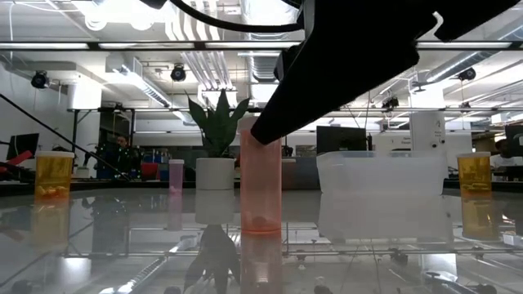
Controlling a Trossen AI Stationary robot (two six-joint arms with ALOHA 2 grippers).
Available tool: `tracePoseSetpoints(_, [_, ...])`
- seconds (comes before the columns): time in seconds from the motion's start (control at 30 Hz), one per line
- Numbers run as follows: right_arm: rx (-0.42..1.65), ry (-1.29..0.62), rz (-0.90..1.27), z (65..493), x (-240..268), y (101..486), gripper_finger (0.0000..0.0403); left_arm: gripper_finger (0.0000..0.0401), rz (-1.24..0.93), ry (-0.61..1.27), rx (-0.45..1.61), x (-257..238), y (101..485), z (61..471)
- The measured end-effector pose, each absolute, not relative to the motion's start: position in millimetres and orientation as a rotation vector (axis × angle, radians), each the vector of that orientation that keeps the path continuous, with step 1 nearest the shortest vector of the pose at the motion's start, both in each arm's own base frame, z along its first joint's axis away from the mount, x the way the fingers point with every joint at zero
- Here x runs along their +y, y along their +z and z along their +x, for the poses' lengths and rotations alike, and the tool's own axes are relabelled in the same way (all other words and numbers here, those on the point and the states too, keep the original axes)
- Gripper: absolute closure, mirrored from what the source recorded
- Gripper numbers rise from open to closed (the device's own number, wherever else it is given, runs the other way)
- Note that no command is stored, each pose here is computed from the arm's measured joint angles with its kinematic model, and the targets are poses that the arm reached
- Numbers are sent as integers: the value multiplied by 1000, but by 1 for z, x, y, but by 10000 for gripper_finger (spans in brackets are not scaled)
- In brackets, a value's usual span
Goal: Pick and place medicine bottles into bin by pill shape (circle, oval)
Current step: Put the small pink pill bottle into the white bin
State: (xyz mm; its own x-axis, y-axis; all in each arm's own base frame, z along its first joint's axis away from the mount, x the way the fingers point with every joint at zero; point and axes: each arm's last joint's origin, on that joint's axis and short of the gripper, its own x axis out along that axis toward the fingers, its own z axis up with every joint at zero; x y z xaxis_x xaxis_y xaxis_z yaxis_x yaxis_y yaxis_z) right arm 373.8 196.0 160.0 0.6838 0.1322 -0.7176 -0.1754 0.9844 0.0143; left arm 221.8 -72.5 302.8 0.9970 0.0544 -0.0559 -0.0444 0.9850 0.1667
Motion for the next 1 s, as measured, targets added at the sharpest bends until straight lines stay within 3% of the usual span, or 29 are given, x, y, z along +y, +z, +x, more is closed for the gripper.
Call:
tracePoseSetpoints(0.4, [800, 175, -63, 374, 196, 159, 288, 166, 188, 50, 53, -73, 304, 222])
tracePoseSetpoints(0.73, [832, 137, -90, 373, 185, 164, 278, 166, 239, 53, 45, -72, 307, 222])
tracePoseSetpoints(1.0, [829, 99, -93, 367, 164, 195, 285, 166, 303, 84, 28, -72, 309, 222])
